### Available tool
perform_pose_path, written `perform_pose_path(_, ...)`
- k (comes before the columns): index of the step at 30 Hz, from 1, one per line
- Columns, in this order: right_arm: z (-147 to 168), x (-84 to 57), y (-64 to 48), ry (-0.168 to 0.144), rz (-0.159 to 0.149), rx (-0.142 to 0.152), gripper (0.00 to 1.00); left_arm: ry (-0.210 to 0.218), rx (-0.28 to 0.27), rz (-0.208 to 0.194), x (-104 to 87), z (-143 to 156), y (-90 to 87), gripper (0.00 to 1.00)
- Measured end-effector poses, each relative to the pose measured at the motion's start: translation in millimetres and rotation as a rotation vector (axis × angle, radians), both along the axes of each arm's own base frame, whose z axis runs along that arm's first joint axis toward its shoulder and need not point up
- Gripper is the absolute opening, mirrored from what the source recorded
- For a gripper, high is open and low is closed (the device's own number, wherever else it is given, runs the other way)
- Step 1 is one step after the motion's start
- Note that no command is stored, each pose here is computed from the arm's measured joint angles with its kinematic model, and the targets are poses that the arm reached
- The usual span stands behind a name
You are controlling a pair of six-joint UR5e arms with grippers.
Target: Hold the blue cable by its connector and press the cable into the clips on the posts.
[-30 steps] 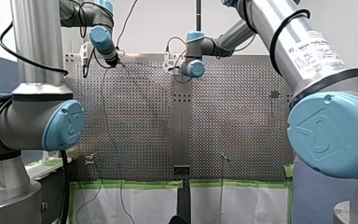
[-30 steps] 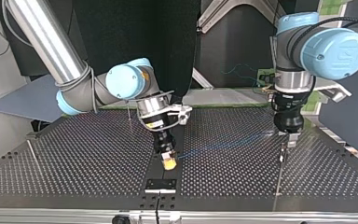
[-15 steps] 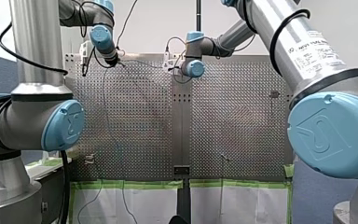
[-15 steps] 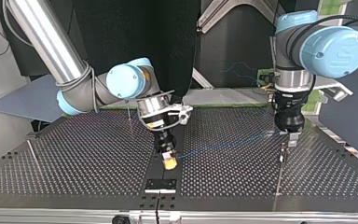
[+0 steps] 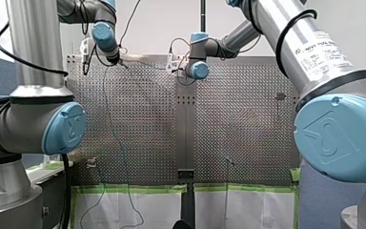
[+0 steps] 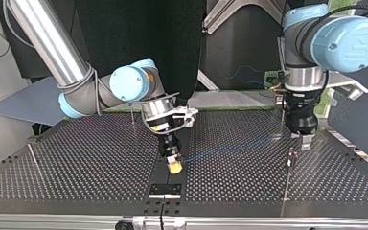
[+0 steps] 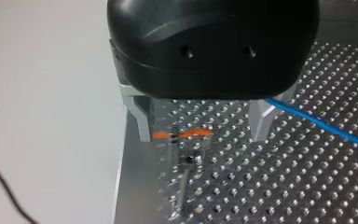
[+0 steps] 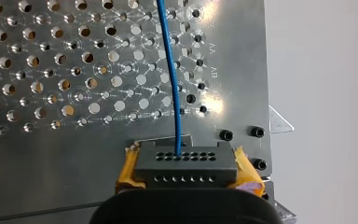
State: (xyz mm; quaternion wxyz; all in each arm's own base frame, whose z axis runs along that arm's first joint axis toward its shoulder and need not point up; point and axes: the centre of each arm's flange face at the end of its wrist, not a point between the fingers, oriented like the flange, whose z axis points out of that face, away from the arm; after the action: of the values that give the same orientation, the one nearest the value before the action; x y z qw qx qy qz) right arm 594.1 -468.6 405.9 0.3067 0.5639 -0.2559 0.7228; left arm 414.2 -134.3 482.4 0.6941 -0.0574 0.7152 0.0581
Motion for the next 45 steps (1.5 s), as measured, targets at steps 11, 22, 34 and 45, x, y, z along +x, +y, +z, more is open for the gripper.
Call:
perform_pose_path(11,-1,0.0,0.5,0.003,0.001,0.003,0.0,-0.007,-0.001,0.015,-4.4,3,-1.3,1.0)
perform_pose_path(22,-1,0.1,0.6,0.003,0.001,0.003,0.0,-0.011,-0.014,-0.002,-4.3,3,-4.4,1.0)
perform_pose_path(34,0,-0.1,0.6,0.004,0.001,0.004,0.0,-0.003,-0.014,-0.01,-5.6,-1,-6.8,1.0)
perform_pose_path(45,-1,0.0,0.7,0.005,0.001,0.005,0.0,0.026,-0.003,-0.063,-1.5,-12,-19.9,1.0)
